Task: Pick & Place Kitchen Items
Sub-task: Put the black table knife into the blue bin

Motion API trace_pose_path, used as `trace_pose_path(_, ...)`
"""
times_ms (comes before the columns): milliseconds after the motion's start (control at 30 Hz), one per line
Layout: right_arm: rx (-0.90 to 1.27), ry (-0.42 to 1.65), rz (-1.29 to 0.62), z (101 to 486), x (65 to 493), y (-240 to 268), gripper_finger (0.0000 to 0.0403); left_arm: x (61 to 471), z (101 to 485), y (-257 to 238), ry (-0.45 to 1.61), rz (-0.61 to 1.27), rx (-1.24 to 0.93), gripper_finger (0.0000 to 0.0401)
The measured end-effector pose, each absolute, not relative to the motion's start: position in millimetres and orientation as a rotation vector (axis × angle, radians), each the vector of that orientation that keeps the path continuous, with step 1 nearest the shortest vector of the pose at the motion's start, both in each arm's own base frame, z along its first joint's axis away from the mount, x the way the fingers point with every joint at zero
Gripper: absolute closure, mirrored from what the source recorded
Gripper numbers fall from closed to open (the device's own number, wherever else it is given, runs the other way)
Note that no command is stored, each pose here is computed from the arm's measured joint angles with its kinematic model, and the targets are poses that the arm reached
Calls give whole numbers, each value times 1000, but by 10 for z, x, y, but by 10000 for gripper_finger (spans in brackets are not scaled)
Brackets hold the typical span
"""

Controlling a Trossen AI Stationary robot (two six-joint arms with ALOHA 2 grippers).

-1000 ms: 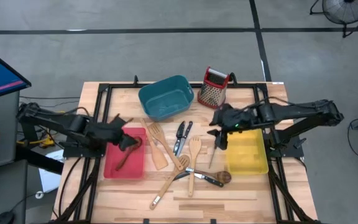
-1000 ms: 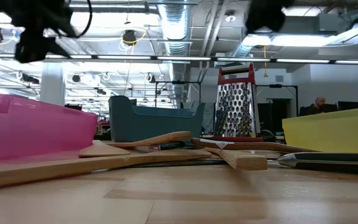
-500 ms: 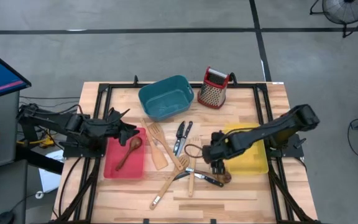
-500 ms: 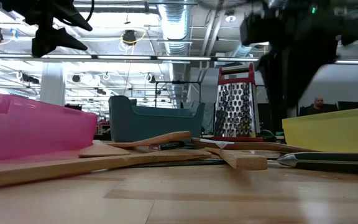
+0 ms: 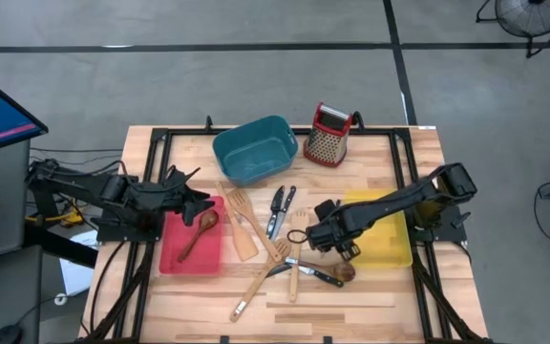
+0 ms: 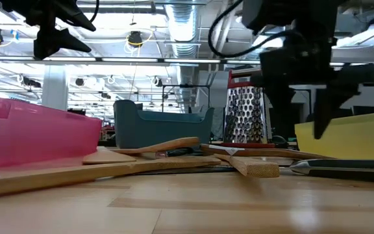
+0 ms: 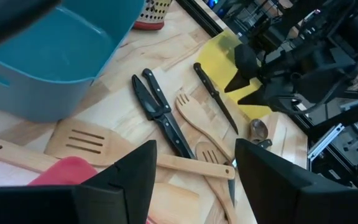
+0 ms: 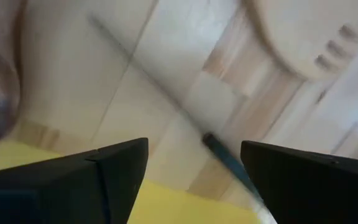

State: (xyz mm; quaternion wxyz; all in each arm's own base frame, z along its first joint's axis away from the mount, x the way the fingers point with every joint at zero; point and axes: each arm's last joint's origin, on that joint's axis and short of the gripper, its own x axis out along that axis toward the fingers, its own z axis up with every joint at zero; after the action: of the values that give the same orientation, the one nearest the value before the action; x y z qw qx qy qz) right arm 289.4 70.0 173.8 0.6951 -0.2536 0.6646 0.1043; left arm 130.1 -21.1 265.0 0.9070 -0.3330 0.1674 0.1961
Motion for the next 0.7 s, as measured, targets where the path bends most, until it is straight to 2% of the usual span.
trace_pose_path(300,-521,1420,187,1729,2995,564,132,1303,2652,-212,344,403,-689,201)
trace_pose_path(700,-581,1436,286,1622,2986,581,132,1303,2652,-212,344,403,-690,201)
